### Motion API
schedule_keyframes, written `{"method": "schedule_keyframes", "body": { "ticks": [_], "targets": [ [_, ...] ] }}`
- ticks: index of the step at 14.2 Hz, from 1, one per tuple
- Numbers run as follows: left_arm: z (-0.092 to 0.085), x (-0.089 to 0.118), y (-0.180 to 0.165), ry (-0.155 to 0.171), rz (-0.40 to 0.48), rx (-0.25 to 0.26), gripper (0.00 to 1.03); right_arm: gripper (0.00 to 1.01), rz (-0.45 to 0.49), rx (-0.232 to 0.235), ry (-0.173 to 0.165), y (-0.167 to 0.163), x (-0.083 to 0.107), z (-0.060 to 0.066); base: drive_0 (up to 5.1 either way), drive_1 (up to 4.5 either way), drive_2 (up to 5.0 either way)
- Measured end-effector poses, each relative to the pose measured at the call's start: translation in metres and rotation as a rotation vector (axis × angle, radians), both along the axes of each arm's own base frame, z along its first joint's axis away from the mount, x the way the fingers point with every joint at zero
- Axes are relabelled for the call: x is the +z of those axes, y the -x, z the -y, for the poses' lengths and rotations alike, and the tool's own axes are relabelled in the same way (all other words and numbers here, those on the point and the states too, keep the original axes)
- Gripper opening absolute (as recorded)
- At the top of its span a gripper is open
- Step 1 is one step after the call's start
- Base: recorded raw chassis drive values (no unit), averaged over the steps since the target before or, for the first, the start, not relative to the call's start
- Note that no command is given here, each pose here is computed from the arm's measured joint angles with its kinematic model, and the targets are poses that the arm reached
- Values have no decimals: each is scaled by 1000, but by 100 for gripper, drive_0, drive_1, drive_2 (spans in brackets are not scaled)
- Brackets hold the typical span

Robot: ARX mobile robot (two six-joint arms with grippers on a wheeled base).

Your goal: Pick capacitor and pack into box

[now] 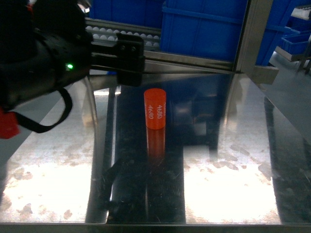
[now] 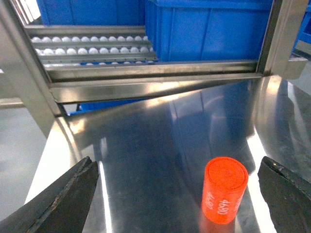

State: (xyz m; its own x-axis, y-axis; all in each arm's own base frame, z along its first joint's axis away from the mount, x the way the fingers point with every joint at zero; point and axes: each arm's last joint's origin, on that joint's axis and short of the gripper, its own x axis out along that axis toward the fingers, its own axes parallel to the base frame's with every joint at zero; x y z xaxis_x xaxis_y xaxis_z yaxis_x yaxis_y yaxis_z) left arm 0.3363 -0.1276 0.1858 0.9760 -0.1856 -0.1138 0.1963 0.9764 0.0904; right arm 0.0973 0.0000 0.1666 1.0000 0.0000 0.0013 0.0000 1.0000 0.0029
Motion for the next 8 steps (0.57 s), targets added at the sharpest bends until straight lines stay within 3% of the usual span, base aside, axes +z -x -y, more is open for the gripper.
{"method": "schedule_keyframes", "body": {
  "ticks": [2, 3, 8],
  "targets": [
    [26, -31, -34, -6, -56, -51, 98, 98, 0, 0, 0, 0, 0, 0, 0, 0, 0],
    [35, -35, -42, -6, -61, -80, 98, 98, 0, 0, 0, 0, 0, 0, 0, 0, 0],
    [49, -77, -70, -21, -163, -100, 98, 98, 0, 0, 0, 0, 0, 0, 0, 0, 0]
  ]
}}
